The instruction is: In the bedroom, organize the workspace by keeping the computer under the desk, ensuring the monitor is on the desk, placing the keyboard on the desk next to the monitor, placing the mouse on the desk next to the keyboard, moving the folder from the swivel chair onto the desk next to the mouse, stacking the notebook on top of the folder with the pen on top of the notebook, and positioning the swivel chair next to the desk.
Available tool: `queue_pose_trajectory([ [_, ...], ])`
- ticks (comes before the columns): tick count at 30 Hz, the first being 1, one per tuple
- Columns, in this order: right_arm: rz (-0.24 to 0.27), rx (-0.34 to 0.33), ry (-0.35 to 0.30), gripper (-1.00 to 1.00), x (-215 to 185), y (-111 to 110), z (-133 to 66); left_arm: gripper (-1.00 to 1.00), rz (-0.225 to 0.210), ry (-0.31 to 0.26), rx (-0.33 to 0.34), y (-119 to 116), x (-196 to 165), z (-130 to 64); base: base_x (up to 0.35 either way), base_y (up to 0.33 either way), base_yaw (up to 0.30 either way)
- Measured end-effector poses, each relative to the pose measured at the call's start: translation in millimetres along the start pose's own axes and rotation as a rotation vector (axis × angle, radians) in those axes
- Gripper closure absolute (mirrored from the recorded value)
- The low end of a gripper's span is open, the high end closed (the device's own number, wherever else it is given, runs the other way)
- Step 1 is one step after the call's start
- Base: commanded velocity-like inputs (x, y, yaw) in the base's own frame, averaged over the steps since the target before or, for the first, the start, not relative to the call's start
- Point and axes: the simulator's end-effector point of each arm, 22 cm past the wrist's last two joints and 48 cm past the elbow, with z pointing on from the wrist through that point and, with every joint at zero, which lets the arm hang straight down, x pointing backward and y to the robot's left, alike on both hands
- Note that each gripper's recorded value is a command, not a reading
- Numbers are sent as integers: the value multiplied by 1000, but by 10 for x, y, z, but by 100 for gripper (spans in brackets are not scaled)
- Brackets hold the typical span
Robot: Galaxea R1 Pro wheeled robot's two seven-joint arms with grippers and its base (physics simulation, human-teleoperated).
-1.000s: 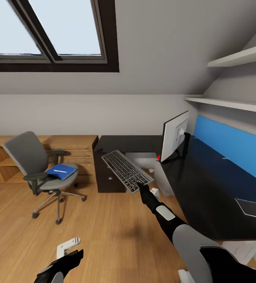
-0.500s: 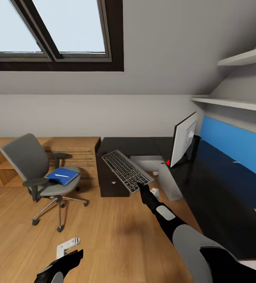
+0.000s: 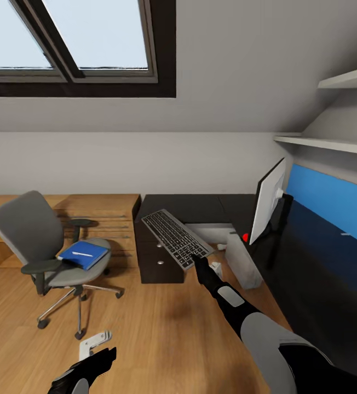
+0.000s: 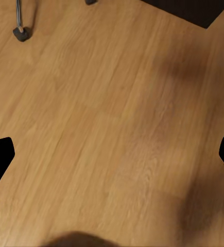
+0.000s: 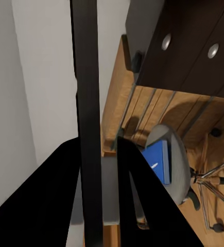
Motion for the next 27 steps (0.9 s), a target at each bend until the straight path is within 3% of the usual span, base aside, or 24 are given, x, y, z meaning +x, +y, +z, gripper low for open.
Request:
queue_pose_trajectory([
  [6, 0, 0, 0, 100, 0, 1, 0, -100, 4, 0, 5, -30, 7, -4, 322, 63, 0],
  [7, -2, -5, -2, 100, -7, 15, 1, -100, 29, 5, 22, -133, 52, -16, 322, 124, 0],
  [9, -3, -13, -1, 100, -3, 33, 1, -100, 35, 5, 24, -150, 60, -19, 322, 127, 0],
  [27, 16, -20, 36, 100, 73, 53, 2, -100, 32, -14, 36, -191, -20, -51, 322, 150, 0],
])
